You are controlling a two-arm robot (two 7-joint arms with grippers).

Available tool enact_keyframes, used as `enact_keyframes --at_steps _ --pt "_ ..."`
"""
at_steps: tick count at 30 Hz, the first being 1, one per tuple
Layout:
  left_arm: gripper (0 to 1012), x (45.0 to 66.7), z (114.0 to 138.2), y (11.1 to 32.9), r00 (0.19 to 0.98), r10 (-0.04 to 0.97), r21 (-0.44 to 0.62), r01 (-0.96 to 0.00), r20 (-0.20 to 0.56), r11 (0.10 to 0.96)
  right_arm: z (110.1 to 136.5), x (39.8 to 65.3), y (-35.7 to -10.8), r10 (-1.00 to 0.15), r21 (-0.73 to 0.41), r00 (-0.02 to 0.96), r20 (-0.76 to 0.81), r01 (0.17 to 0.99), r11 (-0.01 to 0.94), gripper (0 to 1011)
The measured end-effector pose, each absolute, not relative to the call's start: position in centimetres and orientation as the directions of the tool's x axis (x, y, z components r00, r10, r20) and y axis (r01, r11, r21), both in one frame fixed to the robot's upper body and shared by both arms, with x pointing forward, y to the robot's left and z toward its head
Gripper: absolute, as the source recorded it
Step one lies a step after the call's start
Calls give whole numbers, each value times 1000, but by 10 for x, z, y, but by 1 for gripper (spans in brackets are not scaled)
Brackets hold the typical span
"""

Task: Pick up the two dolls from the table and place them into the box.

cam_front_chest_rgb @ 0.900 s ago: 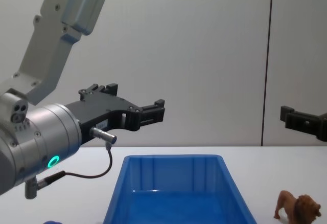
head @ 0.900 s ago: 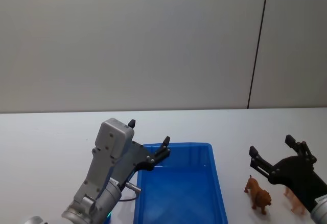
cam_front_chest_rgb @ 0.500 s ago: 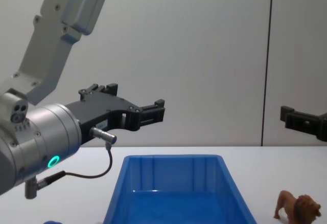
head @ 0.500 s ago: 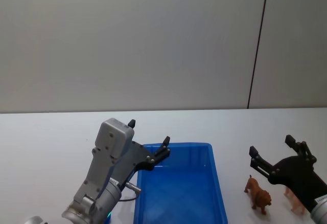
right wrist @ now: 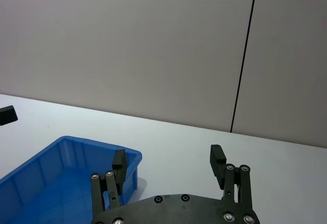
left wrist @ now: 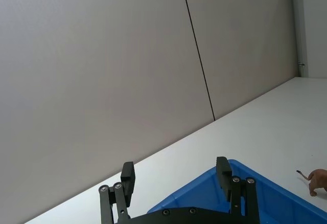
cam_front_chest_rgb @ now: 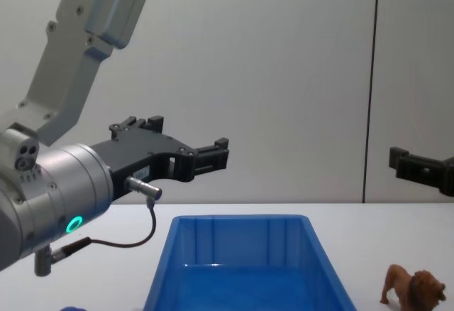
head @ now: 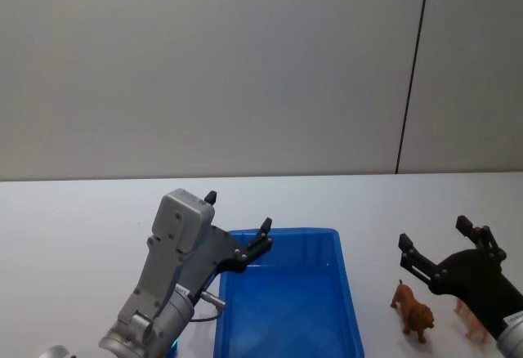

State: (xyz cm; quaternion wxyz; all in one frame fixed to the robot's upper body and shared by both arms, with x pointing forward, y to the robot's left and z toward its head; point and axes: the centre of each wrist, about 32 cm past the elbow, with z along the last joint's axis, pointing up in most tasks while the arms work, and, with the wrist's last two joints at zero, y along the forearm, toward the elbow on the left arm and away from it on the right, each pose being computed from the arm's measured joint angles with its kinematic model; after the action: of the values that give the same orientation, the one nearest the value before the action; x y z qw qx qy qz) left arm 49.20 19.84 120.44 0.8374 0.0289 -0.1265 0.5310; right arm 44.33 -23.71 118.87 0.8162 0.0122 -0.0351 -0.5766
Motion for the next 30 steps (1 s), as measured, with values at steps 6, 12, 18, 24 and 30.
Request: enact_keyframes --at_steps 6,12,18,24,30 --pt "1001 492 1204 198 404 882 -86 -897 242 434 1189 443 -237 -942 60 333 43 940 335 1001" --pt "1001 492 1204 198 404 882 -86 -897 243 434 1189 445 -241 -943 57 332 42 941 334 1001" --pt "1001 492 1204 198 404 882 -86 -897 242 434 1188 449 -251 -946 27 322 35 946 323 1001" --pt "1001 492 1204 198 404 882 -86 -897 242 434 1187 453 -262 -952 -16 304 21 953 304 1001" --pt "1001 492 1204 198 404 882 -86 -897 242 434 1183 455 -274 -962 -76 274 2 959 273 1001"
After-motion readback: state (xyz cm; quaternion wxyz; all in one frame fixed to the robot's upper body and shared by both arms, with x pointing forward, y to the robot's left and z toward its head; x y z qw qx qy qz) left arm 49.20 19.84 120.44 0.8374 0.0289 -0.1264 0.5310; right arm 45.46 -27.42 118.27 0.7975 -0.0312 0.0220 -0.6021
